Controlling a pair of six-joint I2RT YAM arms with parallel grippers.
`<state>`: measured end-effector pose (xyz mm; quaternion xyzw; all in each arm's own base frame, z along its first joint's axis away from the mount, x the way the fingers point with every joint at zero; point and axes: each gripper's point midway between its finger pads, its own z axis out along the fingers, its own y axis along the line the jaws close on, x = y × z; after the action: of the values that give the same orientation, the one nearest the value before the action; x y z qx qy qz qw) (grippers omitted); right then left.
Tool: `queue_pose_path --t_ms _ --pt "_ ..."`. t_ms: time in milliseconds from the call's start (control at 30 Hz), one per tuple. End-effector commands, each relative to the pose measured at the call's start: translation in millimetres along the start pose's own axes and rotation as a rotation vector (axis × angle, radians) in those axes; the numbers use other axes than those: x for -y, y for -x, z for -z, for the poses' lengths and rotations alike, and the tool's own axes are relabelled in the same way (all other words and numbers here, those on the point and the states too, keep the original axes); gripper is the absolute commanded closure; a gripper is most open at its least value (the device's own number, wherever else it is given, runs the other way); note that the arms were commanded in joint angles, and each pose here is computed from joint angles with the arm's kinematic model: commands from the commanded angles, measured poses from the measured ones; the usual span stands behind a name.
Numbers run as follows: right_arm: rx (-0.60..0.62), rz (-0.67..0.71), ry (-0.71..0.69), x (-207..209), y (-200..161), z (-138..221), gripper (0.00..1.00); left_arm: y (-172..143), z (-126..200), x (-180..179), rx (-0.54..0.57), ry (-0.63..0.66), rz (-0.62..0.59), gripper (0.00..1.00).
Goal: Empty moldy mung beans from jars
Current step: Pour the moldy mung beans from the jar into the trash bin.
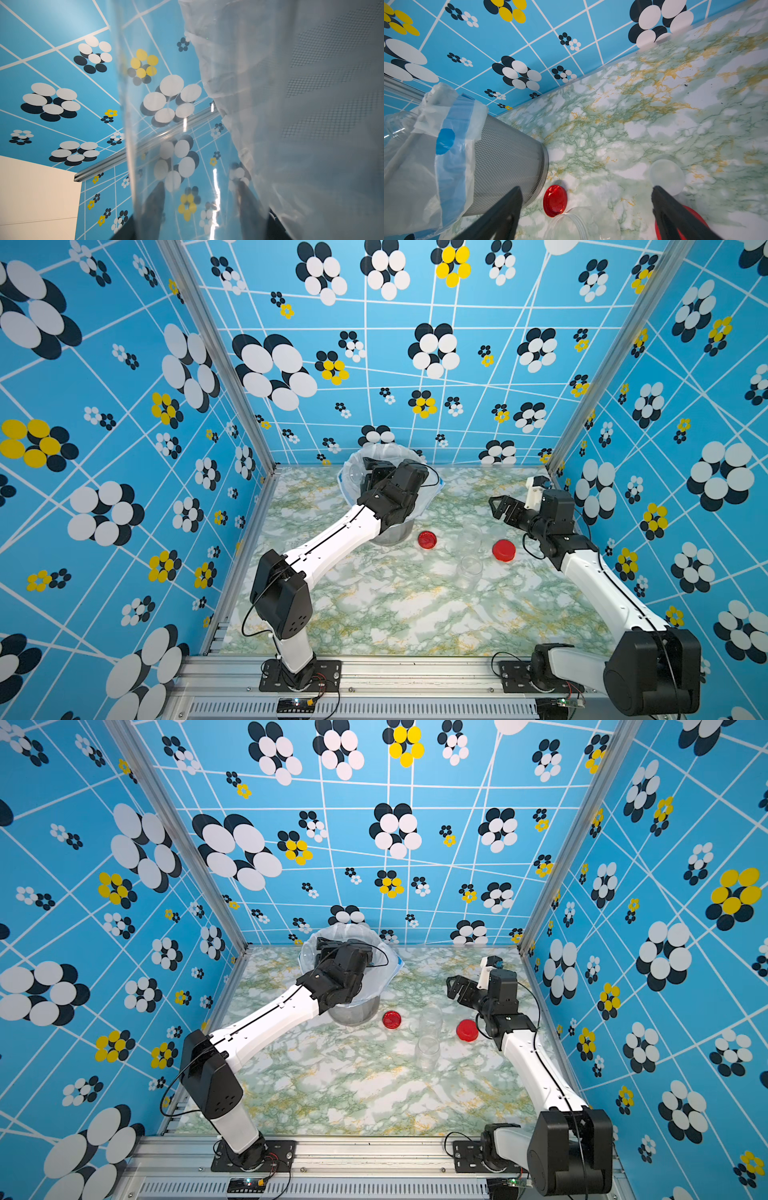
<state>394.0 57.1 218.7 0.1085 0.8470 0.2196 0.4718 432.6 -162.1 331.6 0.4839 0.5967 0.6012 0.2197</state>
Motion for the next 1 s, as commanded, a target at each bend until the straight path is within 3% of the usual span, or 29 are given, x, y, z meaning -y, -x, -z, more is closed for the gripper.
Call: queue_pose_path --t_ms 0,133,267,333,400,467,533,633,867,967 --pt "0.01 -0.006 0.031 -8 4 0 0.01 -24 4 -33 -0.04 0.06 0.146 0.43" --pt "0.028 0.012 0.057 -14 8 4 0.01 -39 11 -65 -0.039 0.118 0.33 0.44" --pt "0.045 0.044 0.102 -28 17 13 0.01 -52 22 -75 -0.01 0.097 0.477 0.44" --pt "0.046 0.068 0.137 -40 18 18 0.01 -54 38 -70 0.093 -0.015 0.59 0.44" --pt "0.038 0.115 0.179 -58 17 22 0.01 -52 60 -58 0.24 -0.232 0.768 0.47" --pt "0.02 0.182 0.226 -84 11 29 0.01 -50 79 -57 0.362 -0.37 0.917 0.5" --pt "0.019 0.26 0.259 -108 10 42 0.01 -40 100 -50 0.497 -0.429 0.955 0.51" --pt "0.027 0.339 0.323 -138 10 66 0.01 -42 118 -35 0.587 -0.505 1.019 0.49" --pt "0.133 0.244 0.612 -204 29 131 0.01 -42 176 -25 0.913 -0.685 1.272 0.46" --pt "0.151 0.221 0.741 -237 27 154 0.01 -43 189 -22 0.96 -0.71 1.29 0.46"
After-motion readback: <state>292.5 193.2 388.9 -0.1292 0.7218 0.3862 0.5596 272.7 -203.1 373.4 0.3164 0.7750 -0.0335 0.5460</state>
